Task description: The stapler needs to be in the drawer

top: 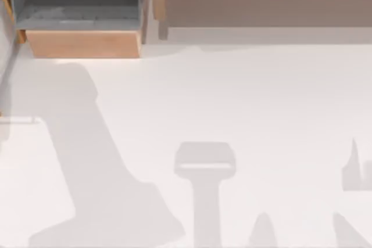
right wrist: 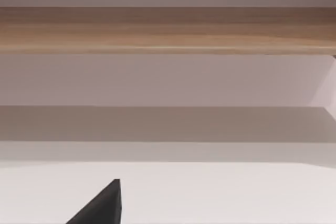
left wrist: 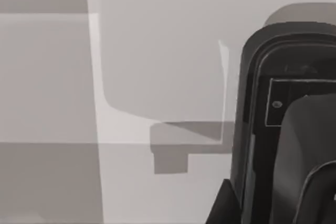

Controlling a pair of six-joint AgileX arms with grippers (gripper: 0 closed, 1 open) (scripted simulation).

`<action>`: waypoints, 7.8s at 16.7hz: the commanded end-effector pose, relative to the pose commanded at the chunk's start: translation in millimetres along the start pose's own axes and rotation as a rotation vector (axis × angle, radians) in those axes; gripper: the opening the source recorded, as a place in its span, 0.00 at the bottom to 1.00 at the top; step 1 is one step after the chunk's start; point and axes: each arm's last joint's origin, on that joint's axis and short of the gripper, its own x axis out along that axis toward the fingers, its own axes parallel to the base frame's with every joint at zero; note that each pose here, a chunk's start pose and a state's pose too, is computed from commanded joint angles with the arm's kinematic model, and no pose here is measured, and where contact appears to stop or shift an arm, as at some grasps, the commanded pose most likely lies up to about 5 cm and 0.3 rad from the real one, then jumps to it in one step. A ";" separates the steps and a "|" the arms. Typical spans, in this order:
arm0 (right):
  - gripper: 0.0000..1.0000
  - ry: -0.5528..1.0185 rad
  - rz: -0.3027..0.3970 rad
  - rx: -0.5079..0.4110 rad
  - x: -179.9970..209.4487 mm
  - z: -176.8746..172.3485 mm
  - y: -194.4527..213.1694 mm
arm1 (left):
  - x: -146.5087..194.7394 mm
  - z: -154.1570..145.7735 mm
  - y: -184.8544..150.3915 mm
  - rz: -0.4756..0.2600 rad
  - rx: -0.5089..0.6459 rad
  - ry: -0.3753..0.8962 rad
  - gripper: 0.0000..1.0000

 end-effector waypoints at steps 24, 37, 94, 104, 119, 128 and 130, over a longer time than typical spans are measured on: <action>1.00 0.000 0.000 0.000 0.0 0.0 0.0 | 0.1 0.0 0.0 0.000 0.000 0.000 1.00; 1.00 0.000 0.000 0.000 0.0 0.0 0.0 | -97.9 -44.9 43.3 0.116 0.203 -0.483 1.00; 1.00 0.000 0.000 0.000 0.0 0.0 0.0 | 56.7 -224.9 -0.2 1.199 1.214 -1.219 0.02; 1.00 0.000 0.000 0.000 0.0 0.0 0.0 | 60.9 -224.6 0.1 1.175 1.208 -1.213 0.00; 1.00 0.000 0.000 0.000 0.0 0.0 0.0 | 63.2 -154.3 1.7 1.168 1.202 -1.204 0.00; 1.00 0.000 0.000 0.000 0.0 0.0 0.0 | 62.2 -101.4 0.5 1.170 1.202 -1.206 0.00; 1.00 0.000 0.000 0.000 0.0 0.0 0.0 | 62.5 -103.5 2.7 1.169 1.198 -1.201 0.00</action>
